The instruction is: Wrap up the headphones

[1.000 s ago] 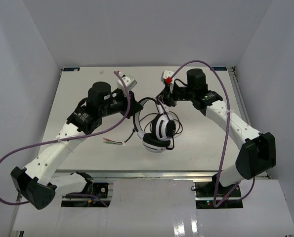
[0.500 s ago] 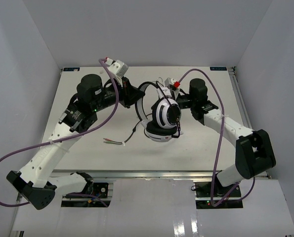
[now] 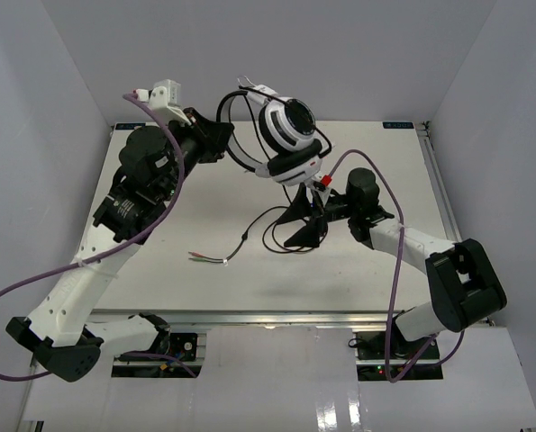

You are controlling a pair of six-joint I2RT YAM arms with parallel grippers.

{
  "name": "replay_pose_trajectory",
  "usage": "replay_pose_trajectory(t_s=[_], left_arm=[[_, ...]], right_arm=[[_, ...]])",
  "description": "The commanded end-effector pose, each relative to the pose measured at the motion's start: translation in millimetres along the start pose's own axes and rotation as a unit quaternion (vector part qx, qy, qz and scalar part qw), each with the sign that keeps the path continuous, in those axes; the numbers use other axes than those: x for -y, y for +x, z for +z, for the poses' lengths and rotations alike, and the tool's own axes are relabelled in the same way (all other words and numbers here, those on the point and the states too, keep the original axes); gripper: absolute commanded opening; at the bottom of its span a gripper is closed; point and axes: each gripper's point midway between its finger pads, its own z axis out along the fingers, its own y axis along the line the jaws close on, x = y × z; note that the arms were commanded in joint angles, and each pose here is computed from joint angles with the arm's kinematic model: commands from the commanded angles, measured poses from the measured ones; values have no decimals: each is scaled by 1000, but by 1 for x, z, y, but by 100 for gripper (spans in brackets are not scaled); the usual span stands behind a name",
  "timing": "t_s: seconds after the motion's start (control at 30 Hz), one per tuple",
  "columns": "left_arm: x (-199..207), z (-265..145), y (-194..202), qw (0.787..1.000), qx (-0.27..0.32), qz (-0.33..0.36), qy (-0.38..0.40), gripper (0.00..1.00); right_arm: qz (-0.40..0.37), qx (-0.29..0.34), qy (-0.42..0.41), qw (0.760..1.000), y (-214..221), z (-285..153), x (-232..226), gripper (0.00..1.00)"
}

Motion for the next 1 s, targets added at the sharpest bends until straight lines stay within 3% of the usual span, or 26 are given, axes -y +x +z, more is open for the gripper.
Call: replay_pose_trajectory(t_s=[0.0, 0.1, 0.2, 0.3, 0.37, 0.43, 0.63, 0.97], left_arm=[[-25, -4, -52, 977, 128, -139, -98, 0], [-47, -5, -55, 961, 162, -166, -153, 0], [-57, -1, -53, 954, 172, -171, -178, 0], [-66, 5, -50, 954, 172, -140, -204, 0], [-76, 9, -45, 953, 169, -114, -226, 0], [-83, 8, -42, 952, 166, -87, -243, 0], [-98, -1, -34, 951, 157, -38, -263, 0], [-106, -11, -46, 946, 156, 6, -286, 0]], right_arm=[[-64, 10, -28, 998, -17, 4, -20, 76], [-68, 11, -28, 997, -16, 7, -28, 74], [-80, 8, -17, 997, -14, 11, -29, 65], [-65, -1, 6, 998, -14, 13, -26, 42], [-70, -9, 39, 997, -17, 11, -17, 20], [-91, -27, 95, 991, -24, 5, -2, 9], [-131, -69, 222, 964, -41, -20, 26, 8], [-165, -108, 287, 938, -41, -41, 39, 8]])
